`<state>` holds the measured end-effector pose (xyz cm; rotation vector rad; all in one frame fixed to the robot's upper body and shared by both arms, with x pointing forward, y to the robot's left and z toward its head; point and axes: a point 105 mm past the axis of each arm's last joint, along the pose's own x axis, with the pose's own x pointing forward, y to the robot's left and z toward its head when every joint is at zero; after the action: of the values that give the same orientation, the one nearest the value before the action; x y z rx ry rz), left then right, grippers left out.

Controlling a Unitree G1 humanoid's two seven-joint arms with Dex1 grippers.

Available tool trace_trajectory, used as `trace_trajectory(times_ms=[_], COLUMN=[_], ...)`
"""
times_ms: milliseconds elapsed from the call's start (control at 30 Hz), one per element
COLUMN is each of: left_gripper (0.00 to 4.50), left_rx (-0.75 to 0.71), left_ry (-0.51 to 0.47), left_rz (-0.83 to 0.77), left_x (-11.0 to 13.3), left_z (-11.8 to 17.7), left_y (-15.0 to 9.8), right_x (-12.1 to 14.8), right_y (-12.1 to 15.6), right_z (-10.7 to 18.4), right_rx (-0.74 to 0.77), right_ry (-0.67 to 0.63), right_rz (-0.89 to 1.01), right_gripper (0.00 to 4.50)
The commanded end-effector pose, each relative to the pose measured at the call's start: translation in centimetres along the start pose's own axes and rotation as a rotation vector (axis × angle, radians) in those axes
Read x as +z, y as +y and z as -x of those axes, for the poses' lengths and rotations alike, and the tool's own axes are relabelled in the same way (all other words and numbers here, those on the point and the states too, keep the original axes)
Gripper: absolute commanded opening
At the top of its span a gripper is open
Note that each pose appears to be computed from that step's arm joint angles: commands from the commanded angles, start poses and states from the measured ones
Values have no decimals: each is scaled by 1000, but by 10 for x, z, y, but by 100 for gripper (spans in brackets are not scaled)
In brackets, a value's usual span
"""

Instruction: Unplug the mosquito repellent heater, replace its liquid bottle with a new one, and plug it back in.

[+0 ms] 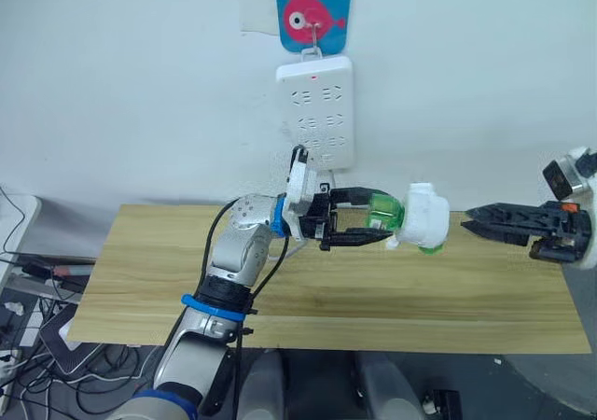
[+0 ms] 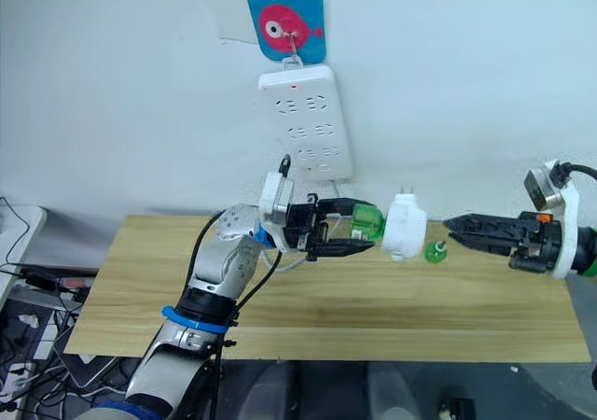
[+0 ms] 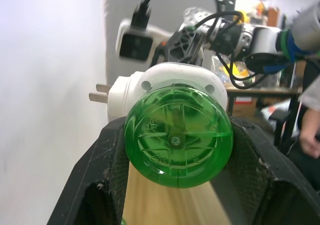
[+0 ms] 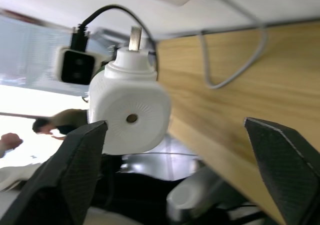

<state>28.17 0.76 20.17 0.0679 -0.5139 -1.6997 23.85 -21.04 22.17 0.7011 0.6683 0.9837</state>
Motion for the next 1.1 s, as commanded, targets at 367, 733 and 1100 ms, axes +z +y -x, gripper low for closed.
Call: trace_trajectory(times_ms=[367,733,1100], left_gripper=[242,242,242], left_rx=[-36,-38,-38], left_ry=[-53,-64,-57], left_rz=[-73,-73,-77], left_x=[10,12,7], left_z=[-14,-19,-20], left_y=[-4,-6,-6], right_x=[-12,-11,-6], right_y=[26,34,27], right_z=[-18,-36,-46], right_rx=[186,234,211], right_ry=[12,-1,-50], right_rz=[84,145,133], right_gripper=[447,447,358])
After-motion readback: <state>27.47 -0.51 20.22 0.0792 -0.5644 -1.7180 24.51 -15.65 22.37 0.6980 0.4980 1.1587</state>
